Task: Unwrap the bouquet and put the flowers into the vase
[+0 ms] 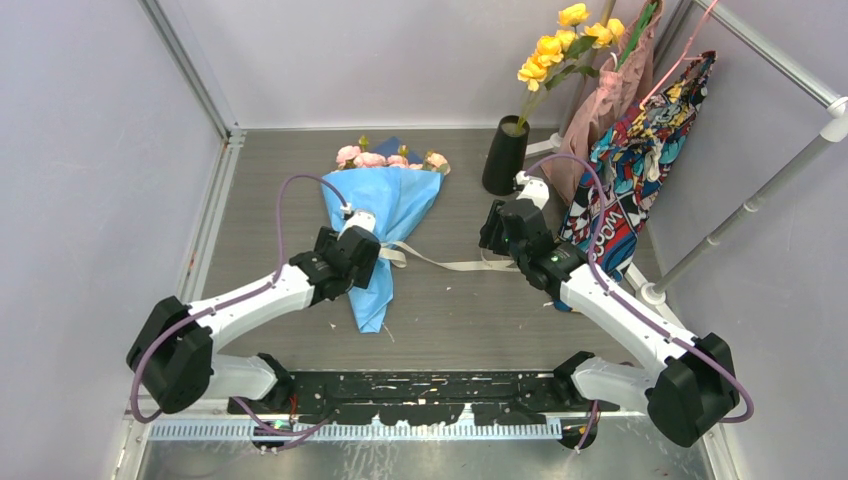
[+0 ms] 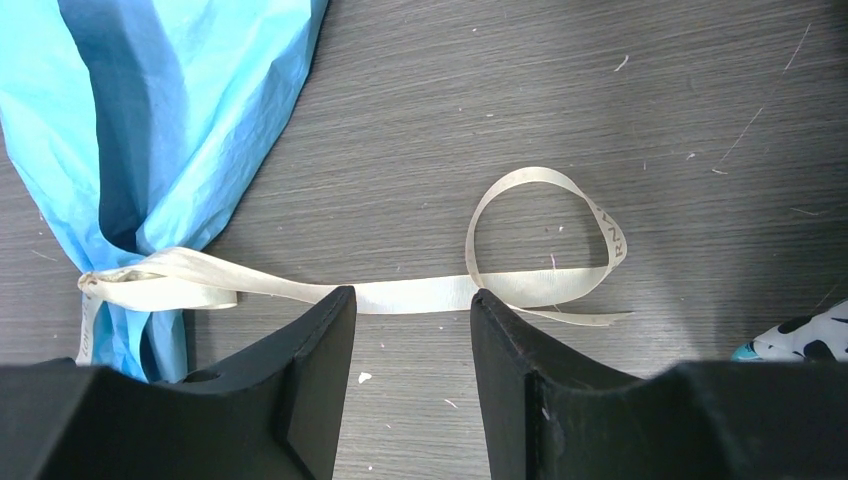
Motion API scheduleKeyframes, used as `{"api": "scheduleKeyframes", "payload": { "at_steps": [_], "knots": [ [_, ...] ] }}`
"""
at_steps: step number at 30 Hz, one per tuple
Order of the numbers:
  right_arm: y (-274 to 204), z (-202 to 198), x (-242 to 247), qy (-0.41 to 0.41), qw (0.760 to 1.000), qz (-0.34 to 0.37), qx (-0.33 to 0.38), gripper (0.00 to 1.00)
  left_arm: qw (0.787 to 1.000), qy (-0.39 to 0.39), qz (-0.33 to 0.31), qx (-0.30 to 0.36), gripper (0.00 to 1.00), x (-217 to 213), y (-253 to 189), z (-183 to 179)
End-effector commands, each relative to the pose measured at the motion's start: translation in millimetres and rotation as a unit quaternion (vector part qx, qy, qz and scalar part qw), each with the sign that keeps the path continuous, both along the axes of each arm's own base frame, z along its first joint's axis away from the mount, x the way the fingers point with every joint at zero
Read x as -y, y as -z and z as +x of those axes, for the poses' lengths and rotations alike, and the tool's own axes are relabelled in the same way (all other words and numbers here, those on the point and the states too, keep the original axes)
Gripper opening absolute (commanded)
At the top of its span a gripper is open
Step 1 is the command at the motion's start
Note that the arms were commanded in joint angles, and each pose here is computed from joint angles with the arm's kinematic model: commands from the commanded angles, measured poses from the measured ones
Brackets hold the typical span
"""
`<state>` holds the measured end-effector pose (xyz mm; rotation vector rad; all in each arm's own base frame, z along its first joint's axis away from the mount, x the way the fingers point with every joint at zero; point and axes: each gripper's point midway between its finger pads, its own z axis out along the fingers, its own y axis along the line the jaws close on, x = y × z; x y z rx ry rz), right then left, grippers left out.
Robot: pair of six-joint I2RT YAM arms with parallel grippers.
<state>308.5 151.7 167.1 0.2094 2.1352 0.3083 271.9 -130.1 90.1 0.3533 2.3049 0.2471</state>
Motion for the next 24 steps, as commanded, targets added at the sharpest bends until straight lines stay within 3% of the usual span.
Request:
{"api": "scheduleKeyframes", "payload": {
  "at_steps": [1, 24],
  "knots": [
    [-12.1, 4.7, -2.8, 0.000, 1.000, 0.010, 0.026, 0.52, 0.999, -0.032, 0.010, 0.035, 0.77, -0.5, -19.8, 18.0],
    [-19.6, 2.0, 9.1, 0.022, 0.999, 0.001, 0.035, 0.50, 0.998, -0.031, 0.046, -0.043, 0.75, 10.1, 7.1, 17.0]
  ]
}}
